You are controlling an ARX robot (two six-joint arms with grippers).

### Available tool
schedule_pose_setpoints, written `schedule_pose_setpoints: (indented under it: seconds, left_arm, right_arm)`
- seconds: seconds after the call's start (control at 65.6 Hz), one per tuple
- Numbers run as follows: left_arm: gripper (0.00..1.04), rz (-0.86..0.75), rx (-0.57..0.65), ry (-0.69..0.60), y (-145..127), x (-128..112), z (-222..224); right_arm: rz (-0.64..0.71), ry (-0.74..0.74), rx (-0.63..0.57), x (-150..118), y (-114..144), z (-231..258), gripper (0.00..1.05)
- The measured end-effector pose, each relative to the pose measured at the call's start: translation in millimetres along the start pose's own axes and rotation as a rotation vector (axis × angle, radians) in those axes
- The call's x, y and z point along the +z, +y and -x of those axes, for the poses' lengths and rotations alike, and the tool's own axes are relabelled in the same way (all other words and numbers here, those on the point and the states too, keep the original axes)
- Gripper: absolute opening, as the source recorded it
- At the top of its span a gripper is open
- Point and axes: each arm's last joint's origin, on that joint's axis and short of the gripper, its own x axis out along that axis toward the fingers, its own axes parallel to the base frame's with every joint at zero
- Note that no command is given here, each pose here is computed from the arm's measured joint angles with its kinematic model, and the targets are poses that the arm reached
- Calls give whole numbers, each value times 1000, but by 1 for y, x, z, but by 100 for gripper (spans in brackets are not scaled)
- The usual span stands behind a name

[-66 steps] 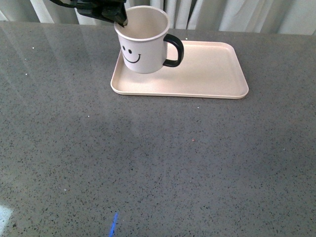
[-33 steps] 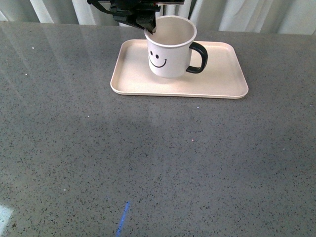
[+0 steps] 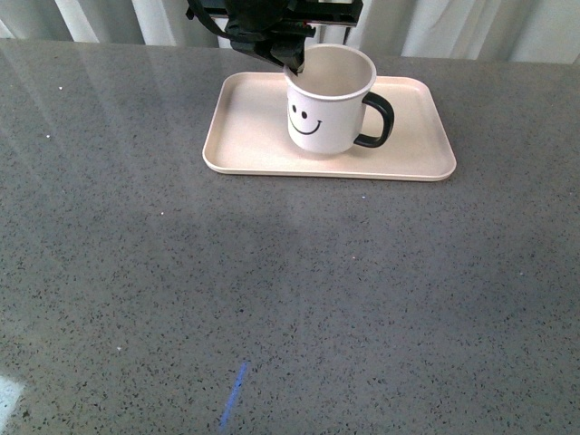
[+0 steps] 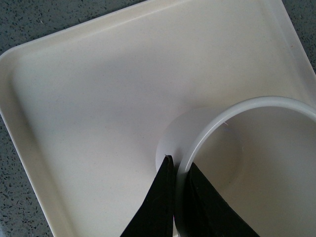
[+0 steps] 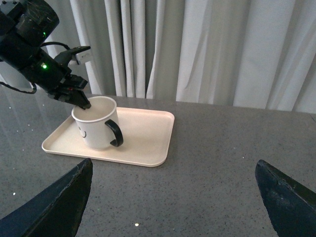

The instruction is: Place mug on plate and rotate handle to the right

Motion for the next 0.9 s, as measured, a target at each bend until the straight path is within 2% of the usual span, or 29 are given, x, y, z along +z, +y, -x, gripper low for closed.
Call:
schedule_pose_setpoints:
  seconds: [0.473,0.869,0.899]
  left_arm:
    - [2,-16,-8,20,-11,5,-14]
    - [2,-2,-14,32,1,8,-27]
    - [5,-2,-15,30,1,8,-27]
  right_arm:
    - [0,0,0,0,0,0,96]
    - [0,0,0,0,0,0,96]
    - [0,0,0,0,0,0,96]
